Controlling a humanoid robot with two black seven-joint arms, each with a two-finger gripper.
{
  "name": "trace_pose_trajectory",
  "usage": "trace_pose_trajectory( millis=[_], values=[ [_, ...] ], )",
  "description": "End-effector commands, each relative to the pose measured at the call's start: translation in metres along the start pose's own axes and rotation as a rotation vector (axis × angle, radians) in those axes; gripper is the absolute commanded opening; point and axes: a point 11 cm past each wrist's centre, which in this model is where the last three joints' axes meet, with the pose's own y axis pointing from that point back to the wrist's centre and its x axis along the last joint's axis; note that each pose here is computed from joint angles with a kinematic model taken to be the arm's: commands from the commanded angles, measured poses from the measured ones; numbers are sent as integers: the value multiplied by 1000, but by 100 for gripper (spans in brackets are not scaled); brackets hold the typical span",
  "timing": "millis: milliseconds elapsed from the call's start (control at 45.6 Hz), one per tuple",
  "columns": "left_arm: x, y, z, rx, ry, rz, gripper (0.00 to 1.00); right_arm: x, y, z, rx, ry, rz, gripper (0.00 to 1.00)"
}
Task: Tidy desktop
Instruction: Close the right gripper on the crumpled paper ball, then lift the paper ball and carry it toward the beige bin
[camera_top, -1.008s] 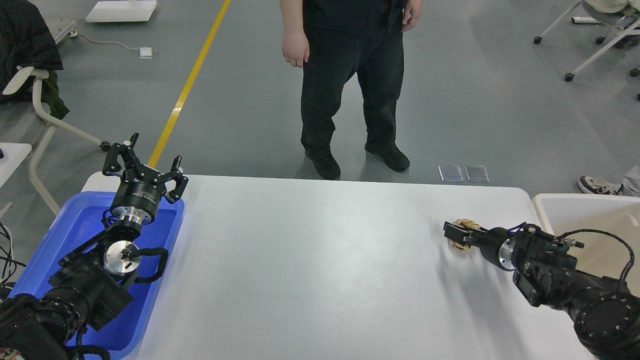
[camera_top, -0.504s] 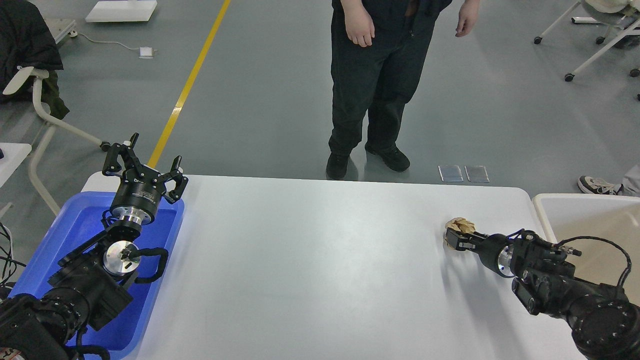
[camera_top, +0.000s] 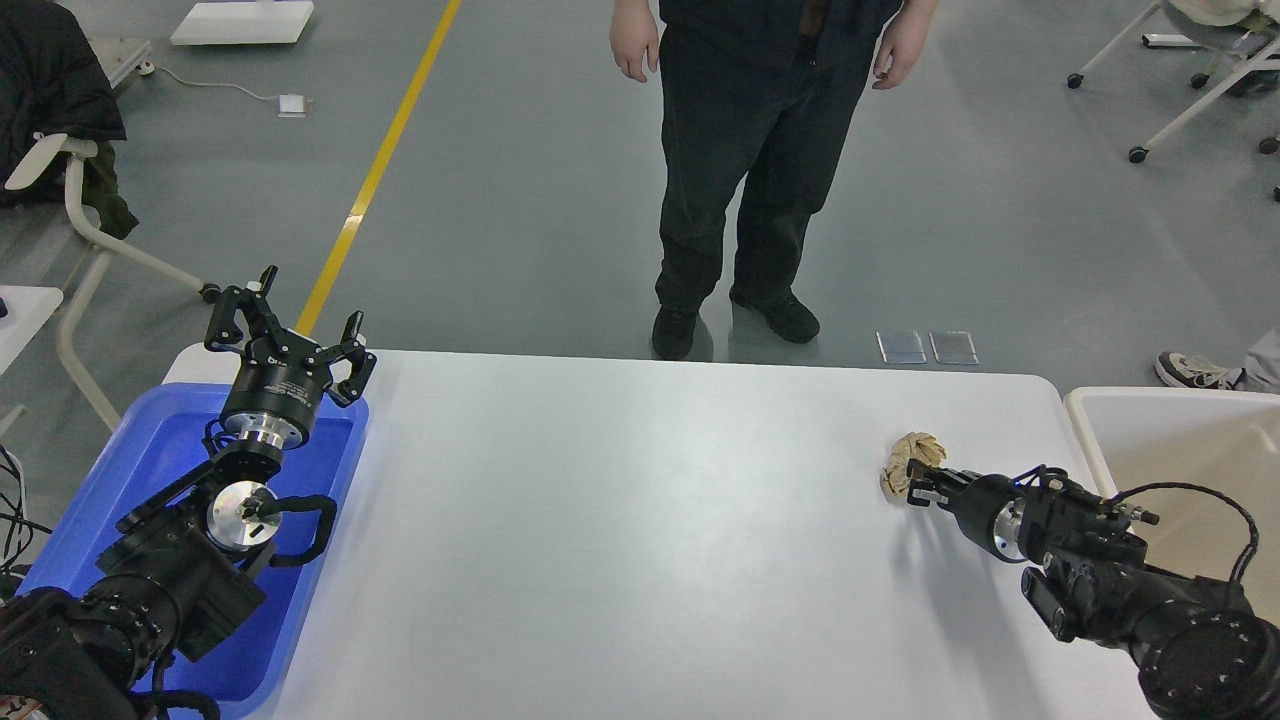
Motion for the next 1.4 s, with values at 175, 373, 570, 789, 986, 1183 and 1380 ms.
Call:
trace_pose_trajectory(
  millis=[175, 373, 570, 789, 986, 1183, 1380],
  values=[
    [0, 0, 0, 1, -1, 0, 100, 27, -3, -23, 168, -152, 120, 0],
    [0, 0, 0, 0, 0, -1, 100, 38, 2, -18, 206, -168, 159, 0],
    [0, 0, 0, 2, -1, 0, 100, 68, 5, -6, 191, -175, 204, 0],
    [0, 0, 0, 0, 0, -1, 100, 107, 14, 13, 173, -176, 222, 0],
    [0, 0, 0, 1, -1, 0, 100, 139, 14, 7, 195, -175, 243, 0],
    [0, 0, 0, 1, -1, 0, 100, 171, 17, 6, 211, -182, 252, 0],
    [0, 0, 0, 1, -1, 0, 100, 224, 38, 17, 238, -237, 261, 0]
  ],
)
